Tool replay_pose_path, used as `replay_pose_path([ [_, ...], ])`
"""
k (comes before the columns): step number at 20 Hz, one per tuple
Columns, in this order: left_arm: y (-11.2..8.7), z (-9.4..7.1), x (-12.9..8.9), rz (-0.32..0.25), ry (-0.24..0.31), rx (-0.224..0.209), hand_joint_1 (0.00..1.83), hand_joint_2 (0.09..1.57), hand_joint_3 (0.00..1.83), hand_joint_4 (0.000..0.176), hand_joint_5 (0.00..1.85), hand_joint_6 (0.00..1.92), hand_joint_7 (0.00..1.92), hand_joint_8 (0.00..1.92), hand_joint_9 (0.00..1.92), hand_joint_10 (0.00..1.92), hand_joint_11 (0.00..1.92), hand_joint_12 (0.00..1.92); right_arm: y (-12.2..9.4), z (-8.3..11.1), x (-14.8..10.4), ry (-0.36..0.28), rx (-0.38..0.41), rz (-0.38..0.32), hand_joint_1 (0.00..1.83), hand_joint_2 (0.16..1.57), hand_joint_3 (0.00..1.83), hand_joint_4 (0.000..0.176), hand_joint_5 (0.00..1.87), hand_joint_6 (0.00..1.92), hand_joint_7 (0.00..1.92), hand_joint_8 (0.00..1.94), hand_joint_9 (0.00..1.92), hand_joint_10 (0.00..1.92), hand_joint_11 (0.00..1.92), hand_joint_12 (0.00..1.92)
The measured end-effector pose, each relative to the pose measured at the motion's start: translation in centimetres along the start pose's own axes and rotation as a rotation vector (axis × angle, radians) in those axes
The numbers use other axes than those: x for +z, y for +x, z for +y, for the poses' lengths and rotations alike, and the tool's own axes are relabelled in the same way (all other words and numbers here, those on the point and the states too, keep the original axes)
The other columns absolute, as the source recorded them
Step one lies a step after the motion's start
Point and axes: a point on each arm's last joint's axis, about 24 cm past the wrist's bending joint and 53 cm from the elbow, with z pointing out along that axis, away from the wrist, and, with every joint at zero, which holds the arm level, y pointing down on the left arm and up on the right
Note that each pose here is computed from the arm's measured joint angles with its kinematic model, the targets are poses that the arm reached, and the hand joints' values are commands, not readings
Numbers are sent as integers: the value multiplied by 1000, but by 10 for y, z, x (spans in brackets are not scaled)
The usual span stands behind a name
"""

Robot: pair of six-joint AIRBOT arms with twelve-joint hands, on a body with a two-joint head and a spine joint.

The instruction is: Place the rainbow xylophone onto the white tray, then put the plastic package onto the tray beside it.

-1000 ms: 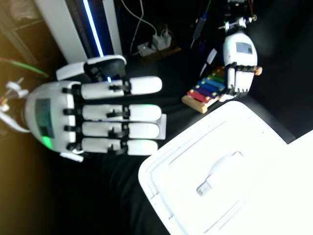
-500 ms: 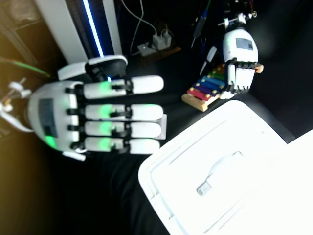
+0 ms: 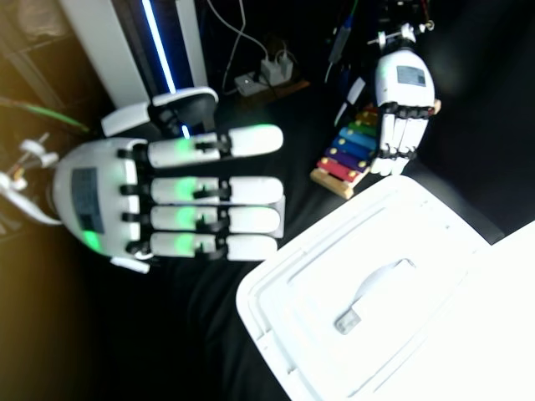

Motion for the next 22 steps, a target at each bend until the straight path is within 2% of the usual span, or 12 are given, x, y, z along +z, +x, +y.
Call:
replay_pose_path([
  [3, 3, -3, -1, 3, 7, -2, 1066, 1025, 0, 21, 294, 616, 690, 2, 802, 4, 716, 392, 0, 1, 0, -3, 1, -1, 340, 1023, 0, 113, 28, 2, 0, 0, 0, 0, 0, 0],
  [4, 1, -4, 0, -4, 10, -6, 1045, 1037, 0, 26, 273, 611, 687, 1, 801, 2, 629, 589, 0, 1, 0, -4, 1, -1, 341, 1026, 0, 115, 30, 3, 0, 0, 0, 0, 0, 0],
  [5, 0, -4, -1, -7, 10, -5, 1045, 1037, 0, 26, 273, 611, 687, 1, 801, 2, 629, 589, 0, 1, 0, -4, 1, -1, 341, 1026, 0, 115, 30, 3, 0, 0, 0, 0, 0, 0],
  [6, -2, -4, 0, -13, 12, -3, 1016, 1039, 0, 16, 162, 968, 751, 28, 867, 32, 539, 1066, 0, 1, 0, -4, 1, -2, 363, 1022, 0, 124, 33, 4, 0, 0, 0, 0, 0, 0],
  [8, -13, -5, 1, -37, 14, -4, 1067, 1009, 10, 0, 116, 1075, 738, 124, 840, 226, 567, 1279, 0, 1, 0, -4, 1, -2, 354, 1022, 0, 121, 33, 3, 0, 0, 0, 0, 0, 0],
  [10, -31, -5, 3, -85, 20, -4, 1148, 974, 0, 0, 149, 1076, 584, 537, 637, 766, 547, 1331, 0, 1, 0, -5, 1, -1, 357, 1013, 0, 111, 26, 0, 0, 0, 0, 0, 0, 0],
  [12, -46, -4, 4, -123, 22, -10, 1144, 998, 1, 0, 89, 1177, 427, 839, 609, 897, 596, 1235, 0, 1, 0, -5, 2, -2, 374, 1004, 0, 119, 31, 2, 0, 0, 0, 0, 0, 0],
  [14, -55, -1, 8, -140, 16, -10, 1134, 993, 0, 0, 141, 1080, 492, 752, 677, 825, 688, 1205, 0, 1, 0, -6, 3, -2, 396, 1015, 0, 110, 38, 5, 0, 0, 0, 0, 0, 0],
  [17, -70, -2, 22, -151, 11, 1, 1175, 992, 1, 0, 210, 1163, 514, 931, 679, 1123, 720, 1310, 3, 0, 0, -6, 8, 1, 457, 1044, 12, 115, 41, 4, 0, 0, 0, 0, 0, 0],
  [19, -77, -7, 32, -152, 16, 13, 1211, 986, 0, 0, 248, 1121, 549, 894, 681, 1124, 664, 1471, 4, 0, 0, -7, 9, 2, 440, 1043, 7, 109, 29, 1, 0, 0, 0, 0, 0, 0],
  [21, -79, -8, 45, -134, 1, 40, 1192, 995, 1, 0, 256, 1108, 565, 820, 746, 942, 715, 1389, 3, -1, 0, -6, 9, -1, 407, 1035, 2, 93, 35, 3, 0, 0, 0, 0, 0, 0],
  [22, -79, -7, 50, -122, -8, 62, 1202, 1006, 2, 0, 267, 1084, 571, 822, 740, 959, 698, 1413, 3, -1, 0, -6, 10, -2, 418, 1049, 9, 102, 39, 5, 0, 0, 0, 0, 0, 0],
])
